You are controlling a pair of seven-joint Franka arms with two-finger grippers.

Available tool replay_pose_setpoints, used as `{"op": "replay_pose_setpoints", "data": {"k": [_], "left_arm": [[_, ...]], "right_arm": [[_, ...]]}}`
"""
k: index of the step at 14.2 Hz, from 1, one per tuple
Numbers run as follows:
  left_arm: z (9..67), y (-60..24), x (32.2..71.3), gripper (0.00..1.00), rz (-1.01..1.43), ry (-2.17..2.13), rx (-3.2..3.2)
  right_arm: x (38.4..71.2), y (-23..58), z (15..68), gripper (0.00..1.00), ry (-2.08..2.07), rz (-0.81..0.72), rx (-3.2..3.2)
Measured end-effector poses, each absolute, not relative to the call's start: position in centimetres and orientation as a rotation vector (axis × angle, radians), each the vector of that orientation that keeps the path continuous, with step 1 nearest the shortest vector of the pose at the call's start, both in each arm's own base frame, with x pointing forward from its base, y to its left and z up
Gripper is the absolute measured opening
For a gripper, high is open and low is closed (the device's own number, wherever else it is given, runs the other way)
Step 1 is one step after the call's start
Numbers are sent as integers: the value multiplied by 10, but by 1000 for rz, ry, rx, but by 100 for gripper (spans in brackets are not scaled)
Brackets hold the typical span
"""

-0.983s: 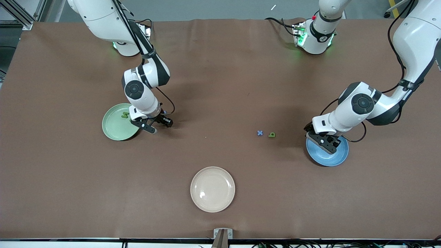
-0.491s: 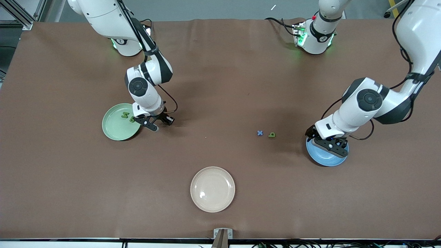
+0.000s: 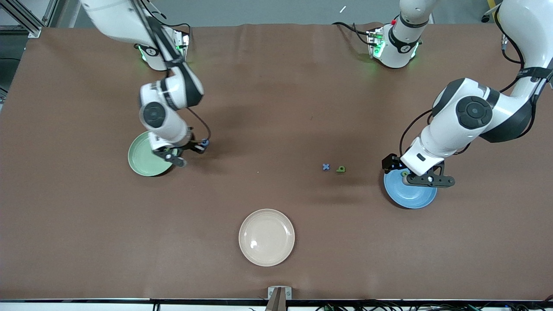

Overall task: Sort upper and lower case letters into plates
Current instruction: 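Place the a on the green plate while the left gripper reaches b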

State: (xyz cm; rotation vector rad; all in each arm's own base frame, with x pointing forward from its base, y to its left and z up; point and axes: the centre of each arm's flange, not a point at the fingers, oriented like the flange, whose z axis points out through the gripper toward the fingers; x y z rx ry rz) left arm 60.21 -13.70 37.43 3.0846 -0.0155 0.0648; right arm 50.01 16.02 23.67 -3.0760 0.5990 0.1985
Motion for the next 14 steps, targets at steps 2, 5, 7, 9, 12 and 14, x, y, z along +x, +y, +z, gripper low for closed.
{"op": "replay_pose_setpoints", "data": {"k": [2, 5, 7, 9, 12, 14], "left_arm": [[373, -126, 606, 100, 33, 93, 3085], [369, -117, 612, 100, 26, 144, 3075], [375, -119, 614, 100, 40, 214, 3066], [380, -137, 611, 100, 46, 356, 3048], [381, -194, 595, 100, 43, 651, 3004], [377, -230, 581, 100, 38, 879, 2960]], "right_arm": [[512, 99, 266, 36, 466, 215, -3068], [519, 11, 270, 36, 289, 183, -3061], [516, -37, 260, 36, 226, 159, -3060], [513, -53, 245, 36, 214, 157, -3064], [509, -45, 219, 36, 191, 158, -3075], [506, -41, 203, 36, 181, 167, -3081]]}}
